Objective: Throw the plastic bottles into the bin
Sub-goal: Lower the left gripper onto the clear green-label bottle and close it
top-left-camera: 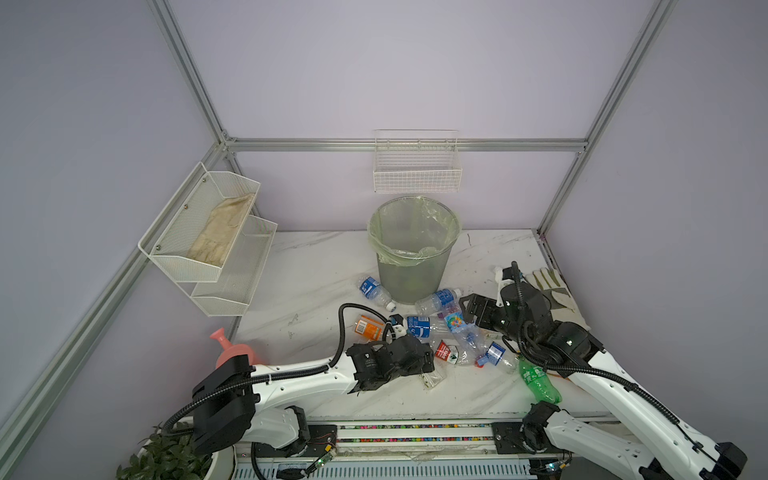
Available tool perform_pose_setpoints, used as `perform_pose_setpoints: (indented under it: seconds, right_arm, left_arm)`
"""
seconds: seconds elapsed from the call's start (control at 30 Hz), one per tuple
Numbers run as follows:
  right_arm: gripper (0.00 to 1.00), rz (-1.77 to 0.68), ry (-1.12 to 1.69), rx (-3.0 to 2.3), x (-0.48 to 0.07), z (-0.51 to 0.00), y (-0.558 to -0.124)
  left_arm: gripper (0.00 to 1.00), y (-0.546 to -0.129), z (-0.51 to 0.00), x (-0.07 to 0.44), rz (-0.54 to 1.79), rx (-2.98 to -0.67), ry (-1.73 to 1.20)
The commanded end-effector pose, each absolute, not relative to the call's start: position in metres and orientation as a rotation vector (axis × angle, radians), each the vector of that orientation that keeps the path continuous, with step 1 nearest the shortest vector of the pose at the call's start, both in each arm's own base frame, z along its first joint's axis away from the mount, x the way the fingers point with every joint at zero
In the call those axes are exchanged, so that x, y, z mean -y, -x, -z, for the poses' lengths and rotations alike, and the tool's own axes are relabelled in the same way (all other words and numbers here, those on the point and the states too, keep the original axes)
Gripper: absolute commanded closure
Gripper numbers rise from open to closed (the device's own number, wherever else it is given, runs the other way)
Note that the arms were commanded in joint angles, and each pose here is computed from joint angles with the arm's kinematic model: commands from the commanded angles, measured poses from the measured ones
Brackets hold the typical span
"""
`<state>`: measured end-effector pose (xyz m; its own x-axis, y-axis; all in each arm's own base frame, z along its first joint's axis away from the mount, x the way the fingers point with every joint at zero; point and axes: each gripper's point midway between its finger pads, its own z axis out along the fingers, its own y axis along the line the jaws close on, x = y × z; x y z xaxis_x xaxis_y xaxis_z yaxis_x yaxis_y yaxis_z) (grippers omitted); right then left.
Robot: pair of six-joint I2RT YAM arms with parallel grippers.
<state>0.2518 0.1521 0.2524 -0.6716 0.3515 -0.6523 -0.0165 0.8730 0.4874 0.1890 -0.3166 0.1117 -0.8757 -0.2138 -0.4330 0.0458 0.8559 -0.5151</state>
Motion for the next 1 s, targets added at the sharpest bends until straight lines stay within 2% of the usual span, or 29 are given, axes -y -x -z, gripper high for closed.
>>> perform_pose_setpoints:
  seconds: [0.0, 0.5, 0.83, 0.97]
  right_arm:
    - [0.06, -0.602, -0.249, -2.228, -0.150, -0.253, -0.250]
    - [0.05, -0.568, -0.248, -2.223, -0.147, -0.249, -0.252]
    - [0.05, -0.556, -0.250, -2.225, -0.146, -0.246, -0.253]
    - [0.05, -0.556, -0.252, -2.229, -0.145, -0.243, -0.252]
  left_arm:
    - [0.00, -0.201, -0.148, 0.354, 0.888, -2.464, 0.188]
    - [0.03, -0.204, -0.122, 0.364, 0.833, -2.508, 0.228]
    - [0.09, -0.206, -0.106, 0.366, 0.806, -2.524, 0.238]
    - [0.14, -0.207, -0.101, 0.364, 0.789, -2.524, 0.253]
